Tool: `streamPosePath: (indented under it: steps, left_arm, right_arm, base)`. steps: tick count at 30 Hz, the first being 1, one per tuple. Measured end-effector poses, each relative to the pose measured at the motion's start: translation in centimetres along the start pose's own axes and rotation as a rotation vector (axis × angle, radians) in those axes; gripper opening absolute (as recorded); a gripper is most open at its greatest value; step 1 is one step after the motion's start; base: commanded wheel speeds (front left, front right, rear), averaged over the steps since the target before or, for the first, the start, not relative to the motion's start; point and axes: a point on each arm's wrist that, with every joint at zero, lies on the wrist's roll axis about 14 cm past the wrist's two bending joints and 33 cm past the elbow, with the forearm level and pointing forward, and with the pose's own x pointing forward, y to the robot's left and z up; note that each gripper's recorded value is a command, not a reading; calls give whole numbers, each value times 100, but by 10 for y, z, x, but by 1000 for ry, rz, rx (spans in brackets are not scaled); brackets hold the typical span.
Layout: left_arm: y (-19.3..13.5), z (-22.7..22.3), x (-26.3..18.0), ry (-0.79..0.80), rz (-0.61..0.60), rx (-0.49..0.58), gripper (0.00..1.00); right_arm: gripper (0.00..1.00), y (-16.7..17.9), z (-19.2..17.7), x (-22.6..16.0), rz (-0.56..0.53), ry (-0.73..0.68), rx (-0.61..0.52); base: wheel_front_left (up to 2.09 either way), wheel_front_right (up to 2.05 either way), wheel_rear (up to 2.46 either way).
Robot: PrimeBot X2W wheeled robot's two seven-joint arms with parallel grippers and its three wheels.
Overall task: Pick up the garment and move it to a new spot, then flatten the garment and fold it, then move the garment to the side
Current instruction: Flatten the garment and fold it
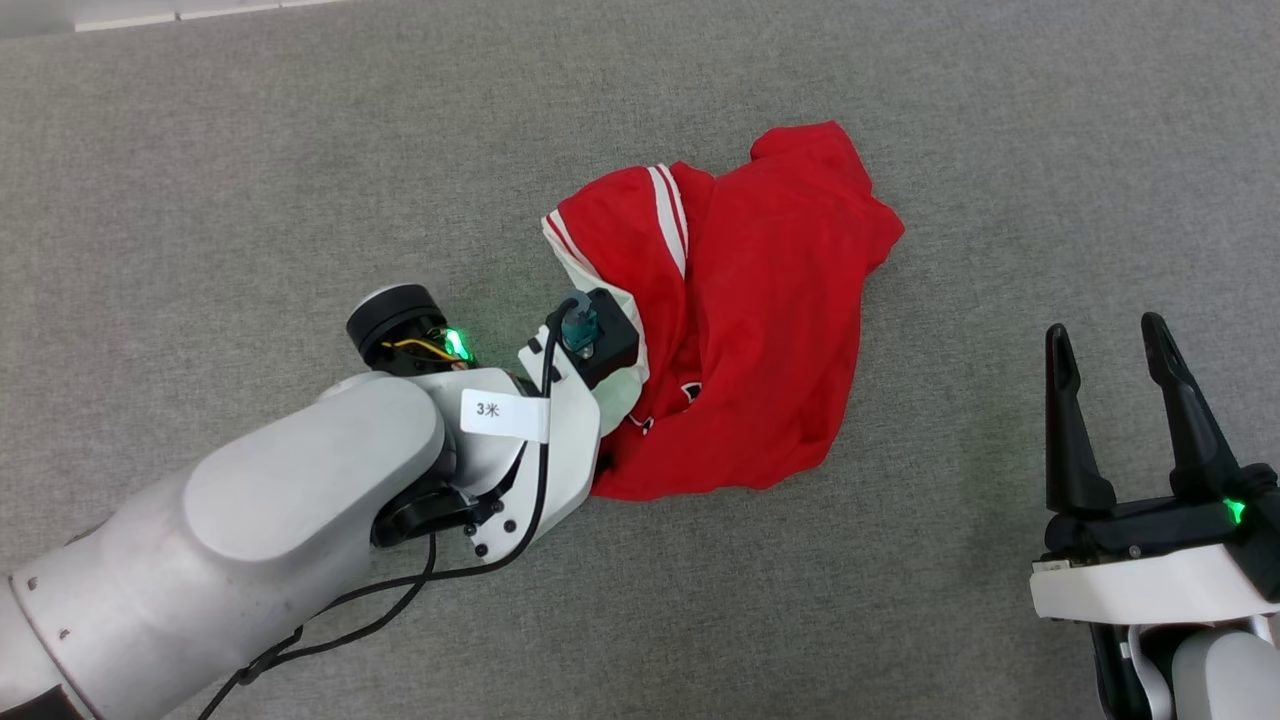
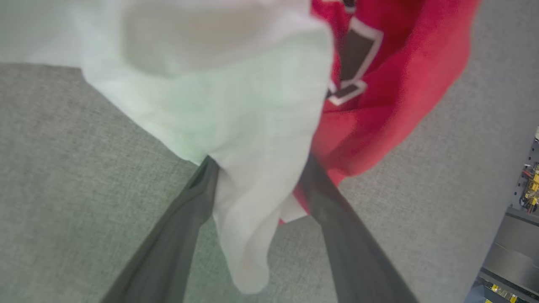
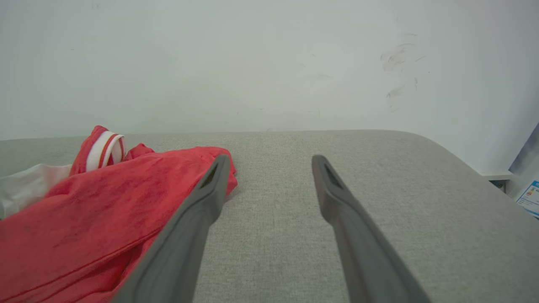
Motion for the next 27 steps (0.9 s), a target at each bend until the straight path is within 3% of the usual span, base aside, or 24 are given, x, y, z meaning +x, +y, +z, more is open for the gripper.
streamPosePath:
  steps: [1, 2, 9, 13, 20, 24, 27]
  left_arm:
    - [0, 2, 1, -10, 3, 8, 28]
    - [1, 4, 0, -21, 6, 13, 0]
    - [0, 57, -51, -358, 52, -22, 0]
    - [14, 57, -83, -499, 126, -121, 0]
    - [44, -5, -107, -594, 300, -392, 0]
    - [51, -53, -103, -557, 391, -502, 0]
    - [38, -85, -88, -489, 392, -567, 0]
  right_arm:
    - [100, 0, -1, 0, -1, 3, 2]
    - [100, 0, -1, 0, -1, 3, 3]
    - [100, 9, 10, -6, 26, -21, 9]
    - [100, 18, 15, -8, 51, -36, 12]
    - [100, 31, 20, -9, 91, -48, 17]
    - [100, 35, 19, -10, 102, -46, 14]
    - [100, 36, 18, -11, 104, -41, 13]
  base:
    - [0, 0, 0]
    - [0, 0, 0]
    - [0, 0, 0]
    - [0, 0, 0]
    - [0, 0, 0]
    - [0, 0, 0]
    - [0, 0, 0]
